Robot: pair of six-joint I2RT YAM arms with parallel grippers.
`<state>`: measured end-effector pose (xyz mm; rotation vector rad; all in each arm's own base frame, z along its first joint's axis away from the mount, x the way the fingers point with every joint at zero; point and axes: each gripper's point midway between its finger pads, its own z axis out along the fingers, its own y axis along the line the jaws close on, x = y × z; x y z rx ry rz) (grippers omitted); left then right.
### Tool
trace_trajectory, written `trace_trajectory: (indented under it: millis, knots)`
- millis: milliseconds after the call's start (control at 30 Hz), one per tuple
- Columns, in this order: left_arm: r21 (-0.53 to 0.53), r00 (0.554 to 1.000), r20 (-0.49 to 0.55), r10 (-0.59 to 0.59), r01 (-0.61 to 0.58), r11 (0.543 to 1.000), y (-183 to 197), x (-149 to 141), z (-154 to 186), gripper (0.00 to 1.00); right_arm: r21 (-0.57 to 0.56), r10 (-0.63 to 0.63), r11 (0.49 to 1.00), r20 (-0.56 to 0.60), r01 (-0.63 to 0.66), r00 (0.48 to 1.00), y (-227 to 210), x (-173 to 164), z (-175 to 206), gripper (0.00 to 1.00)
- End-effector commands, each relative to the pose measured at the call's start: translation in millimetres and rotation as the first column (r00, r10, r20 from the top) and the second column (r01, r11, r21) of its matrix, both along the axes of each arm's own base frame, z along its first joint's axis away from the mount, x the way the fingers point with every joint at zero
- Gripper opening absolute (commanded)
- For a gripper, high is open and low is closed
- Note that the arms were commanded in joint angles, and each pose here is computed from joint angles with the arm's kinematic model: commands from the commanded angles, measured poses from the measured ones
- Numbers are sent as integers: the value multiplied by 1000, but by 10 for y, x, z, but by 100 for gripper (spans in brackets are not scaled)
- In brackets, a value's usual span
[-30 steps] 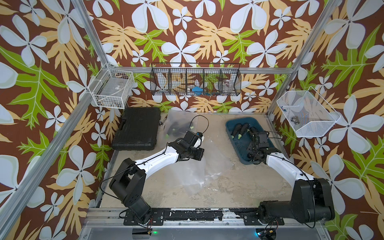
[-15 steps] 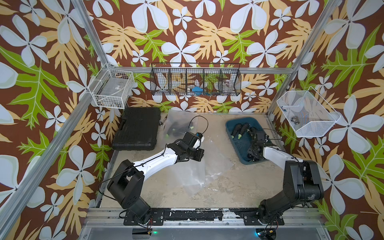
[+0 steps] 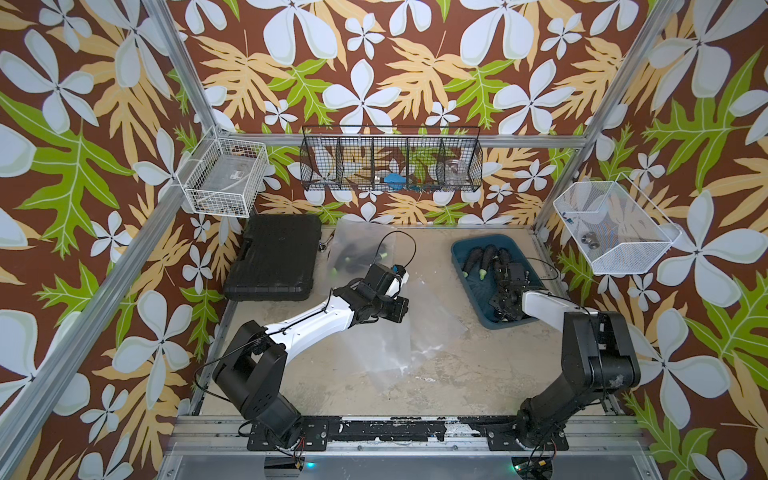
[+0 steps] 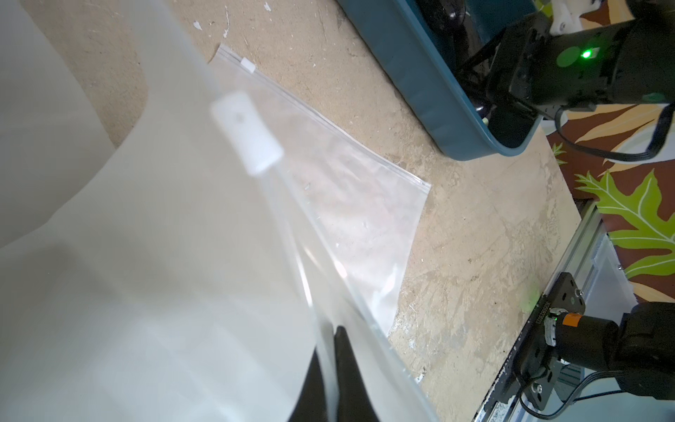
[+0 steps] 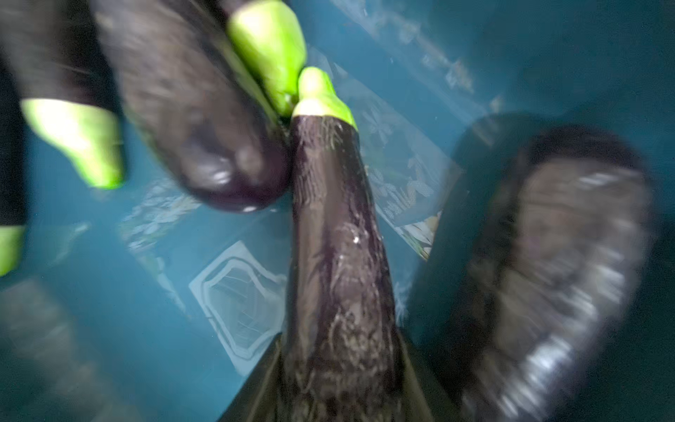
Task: Place the eggplant in a zip-top bag and seal the zipper
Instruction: Pick up the eggplant from the basket, then place the eggplant in the zipper food storage bag.
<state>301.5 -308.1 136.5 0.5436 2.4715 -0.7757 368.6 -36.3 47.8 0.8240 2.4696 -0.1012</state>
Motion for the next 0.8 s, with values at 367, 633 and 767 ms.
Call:
trace_trajectory:
  millis: [367, 633, 767]
  knots:
    - [-39, 1000, -5, 20, -20, 999, -142, 148, 14, 0, 112, 333, 922, 254, -370, 908, 972, -267, 1032, 32]
    - [-39, 999, -22, 41, -42, 998, -152, 190, -74, 0, 233, 639, 575, 470, -784, 609, 2261, -868, 1750, 29]
    - [-41, 998, -28, 60, -61, 997, -146, 207, -130, 0, 308, 712, 462, 430, -832, 555, 2499, -1172, 1641, 26]
